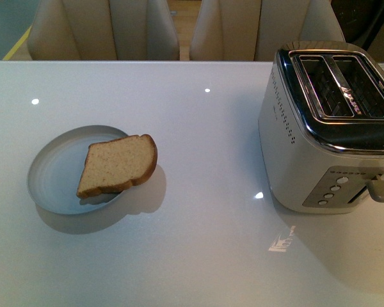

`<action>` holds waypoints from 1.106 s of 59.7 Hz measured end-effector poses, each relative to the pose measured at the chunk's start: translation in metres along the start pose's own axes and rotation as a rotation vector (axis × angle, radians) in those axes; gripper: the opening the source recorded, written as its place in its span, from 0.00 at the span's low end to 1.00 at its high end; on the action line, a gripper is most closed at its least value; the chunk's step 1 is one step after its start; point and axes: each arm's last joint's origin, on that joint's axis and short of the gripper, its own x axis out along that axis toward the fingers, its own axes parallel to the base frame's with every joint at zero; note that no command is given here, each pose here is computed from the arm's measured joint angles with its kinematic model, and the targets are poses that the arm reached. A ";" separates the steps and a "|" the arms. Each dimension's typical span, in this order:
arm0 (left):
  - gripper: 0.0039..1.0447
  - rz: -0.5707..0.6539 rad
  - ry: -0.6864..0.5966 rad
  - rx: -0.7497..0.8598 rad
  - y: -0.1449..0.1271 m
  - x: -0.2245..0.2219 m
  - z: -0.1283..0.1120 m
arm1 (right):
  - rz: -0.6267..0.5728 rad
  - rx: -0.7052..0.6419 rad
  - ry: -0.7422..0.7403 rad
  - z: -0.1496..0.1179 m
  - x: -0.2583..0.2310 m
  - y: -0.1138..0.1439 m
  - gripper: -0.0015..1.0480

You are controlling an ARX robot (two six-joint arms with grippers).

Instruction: Left arm holds plate, right arm toasts bread

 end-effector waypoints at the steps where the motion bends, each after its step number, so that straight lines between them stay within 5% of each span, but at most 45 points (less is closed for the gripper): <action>1: 0.93 0.000 0.000 0.000 0.000 0.000 0.000 | 0.000 0.000 0.000 0.000 0.000 0.000 0.91; 32: 0.93 0.000 0.000 0.000 0.000 0.000 0.000 | 0.000 0.000 0.000 0.000 0.000 0.000 0.91; 34: 0.93 0.023 0.054 -0.012 0.000 0.000 -0.001 | 0.000 0.000 0.000 0.000 0.000 0.000 0.91; 38: 0.93 0.125 0.515 -0.048 -0.005 0.002 0.004 | -0.001 0.000 0.000 0.000 0.000 0.000 0.91; 42: 0.93 0.124 0.683 -0.046 -0.008 0.005 0.003 | 0.001 0.000 0.000 0.000 0.000 0.000 0.91; 52: 0.93 0.096 0.689 -0.109 -0.007 0.037 0.017 | 0.000 0.000 0.000 0.000 0.000 0.000 0.91; 66: 0.93 0.038 0.766 -0.179 0.006 0.103 -0.002 | 0.001 0.000 0.000 0.000 0.000 0.000 0.91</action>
